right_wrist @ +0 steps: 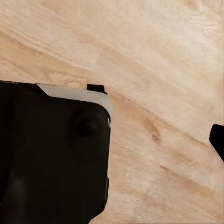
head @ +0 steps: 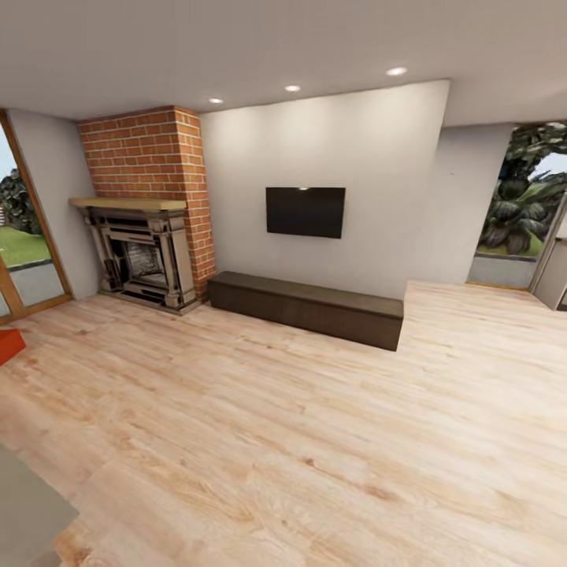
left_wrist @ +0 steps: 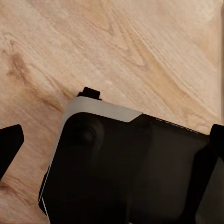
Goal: Move the two storage containers from the living room to the garage. In the garage, place one container on the floor and stack the other container on top of it (either order is fine).
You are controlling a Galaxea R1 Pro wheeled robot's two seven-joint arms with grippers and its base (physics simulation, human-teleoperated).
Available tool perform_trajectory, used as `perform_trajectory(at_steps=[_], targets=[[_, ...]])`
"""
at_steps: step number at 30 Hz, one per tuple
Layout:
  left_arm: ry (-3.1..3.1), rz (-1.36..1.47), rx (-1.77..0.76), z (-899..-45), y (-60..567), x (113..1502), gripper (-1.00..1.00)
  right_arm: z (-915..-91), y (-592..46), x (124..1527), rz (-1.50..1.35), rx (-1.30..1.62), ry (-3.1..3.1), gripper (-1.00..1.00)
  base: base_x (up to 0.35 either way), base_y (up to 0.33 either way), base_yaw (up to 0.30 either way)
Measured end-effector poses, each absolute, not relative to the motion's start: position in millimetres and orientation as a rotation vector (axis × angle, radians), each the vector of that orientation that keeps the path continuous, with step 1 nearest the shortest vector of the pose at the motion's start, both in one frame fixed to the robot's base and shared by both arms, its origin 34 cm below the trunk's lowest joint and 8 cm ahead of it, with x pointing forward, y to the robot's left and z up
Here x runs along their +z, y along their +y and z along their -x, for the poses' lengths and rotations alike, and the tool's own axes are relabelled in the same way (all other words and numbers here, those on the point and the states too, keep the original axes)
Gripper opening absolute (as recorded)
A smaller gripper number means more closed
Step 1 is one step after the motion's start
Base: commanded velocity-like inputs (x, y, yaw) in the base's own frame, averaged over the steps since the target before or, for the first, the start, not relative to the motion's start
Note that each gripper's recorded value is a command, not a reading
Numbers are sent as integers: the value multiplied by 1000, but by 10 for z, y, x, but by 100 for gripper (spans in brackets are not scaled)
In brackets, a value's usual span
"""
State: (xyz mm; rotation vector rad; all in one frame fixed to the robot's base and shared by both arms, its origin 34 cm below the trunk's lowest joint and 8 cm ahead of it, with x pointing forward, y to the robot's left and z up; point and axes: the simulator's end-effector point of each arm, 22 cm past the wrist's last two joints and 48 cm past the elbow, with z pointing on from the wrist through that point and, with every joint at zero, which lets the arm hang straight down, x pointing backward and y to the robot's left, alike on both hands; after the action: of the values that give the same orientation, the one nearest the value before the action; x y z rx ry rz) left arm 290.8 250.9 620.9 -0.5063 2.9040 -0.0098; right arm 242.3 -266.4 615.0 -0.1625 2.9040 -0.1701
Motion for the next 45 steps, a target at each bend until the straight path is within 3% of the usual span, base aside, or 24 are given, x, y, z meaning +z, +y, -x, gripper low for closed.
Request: perform_trajectory(at_steps=[21, 45], targets=[[2904, 506, -10, -2908, 2509, 6209, 100, -2422, -2687, 6150, 163, -173, 2905, 100, 322, 0, 5], [2904, 507, -10, -2907, 2510, 6209, 100, -2429, -2715, 6152, 163, -177, 2902, 100, 322, 0, 280]])
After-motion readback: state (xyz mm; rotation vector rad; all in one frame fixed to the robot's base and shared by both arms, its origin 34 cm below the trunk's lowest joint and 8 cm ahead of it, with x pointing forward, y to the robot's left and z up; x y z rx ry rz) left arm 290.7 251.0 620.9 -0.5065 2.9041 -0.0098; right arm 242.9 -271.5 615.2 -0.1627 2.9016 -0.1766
